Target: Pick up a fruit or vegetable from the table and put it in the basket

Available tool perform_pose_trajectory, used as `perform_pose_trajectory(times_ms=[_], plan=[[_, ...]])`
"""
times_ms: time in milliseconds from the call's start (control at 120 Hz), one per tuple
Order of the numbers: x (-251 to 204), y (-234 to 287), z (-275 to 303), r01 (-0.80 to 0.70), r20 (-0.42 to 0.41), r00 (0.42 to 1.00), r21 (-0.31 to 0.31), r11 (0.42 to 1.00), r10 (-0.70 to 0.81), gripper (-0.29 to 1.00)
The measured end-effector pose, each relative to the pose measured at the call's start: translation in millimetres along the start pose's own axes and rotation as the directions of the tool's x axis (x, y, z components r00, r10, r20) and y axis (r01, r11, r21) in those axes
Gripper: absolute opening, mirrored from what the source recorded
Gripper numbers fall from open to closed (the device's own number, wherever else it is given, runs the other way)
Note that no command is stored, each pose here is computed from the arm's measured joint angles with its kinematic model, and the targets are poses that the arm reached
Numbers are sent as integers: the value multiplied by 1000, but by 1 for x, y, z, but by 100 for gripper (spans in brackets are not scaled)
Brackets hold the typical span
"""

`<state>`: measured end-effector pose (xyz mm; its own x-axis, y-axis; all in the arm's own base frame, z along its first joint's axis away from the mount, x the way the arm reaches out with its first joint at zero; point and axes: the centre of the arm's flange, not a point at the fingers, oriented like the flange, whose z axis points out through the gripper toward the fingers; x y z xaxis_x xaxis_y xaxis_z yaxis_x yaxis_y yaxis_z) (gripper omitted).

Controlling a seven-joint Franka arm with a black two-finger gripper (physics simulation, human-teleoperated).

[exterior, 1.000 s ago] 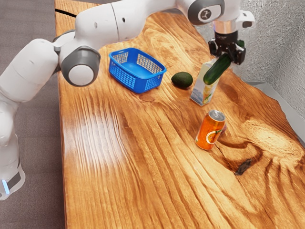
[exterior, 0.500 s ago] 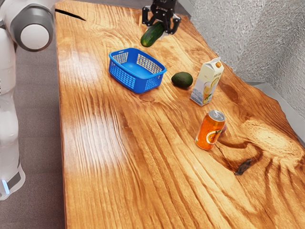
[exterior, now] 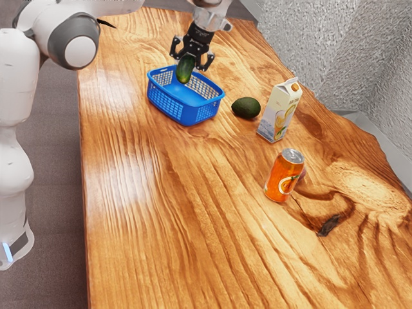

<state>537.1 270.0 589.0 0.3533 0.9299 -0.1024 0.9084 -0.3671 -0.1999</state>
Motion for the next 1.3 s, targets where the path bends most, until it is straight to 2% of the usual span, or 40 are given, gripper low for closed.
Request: perform_pose_trajectory(times_ms=[325,767,842,900,1067,1133,1175,1233,1300], plan=[[48,-13,18,99,-59,993,2,995,-99,18],[79,16,38,89,-118,989,-23,996,-91,18],[80,18,38,84,-123,989,-33,996,-88,38],[80,18,38,82,-127,988,-40,996,-86,49],[80,19,35,76,-131,988,-56,996,-83,64],[72,13,19,55,-138,988,-81,995,-65,66],[55,21,4,-18,-144,990,-111,994,2,68],[-4,56,-28,-207,-179,968,-155,966,179,69],[-93,106,-54,-433,-229,890,-158,887,394,69]])
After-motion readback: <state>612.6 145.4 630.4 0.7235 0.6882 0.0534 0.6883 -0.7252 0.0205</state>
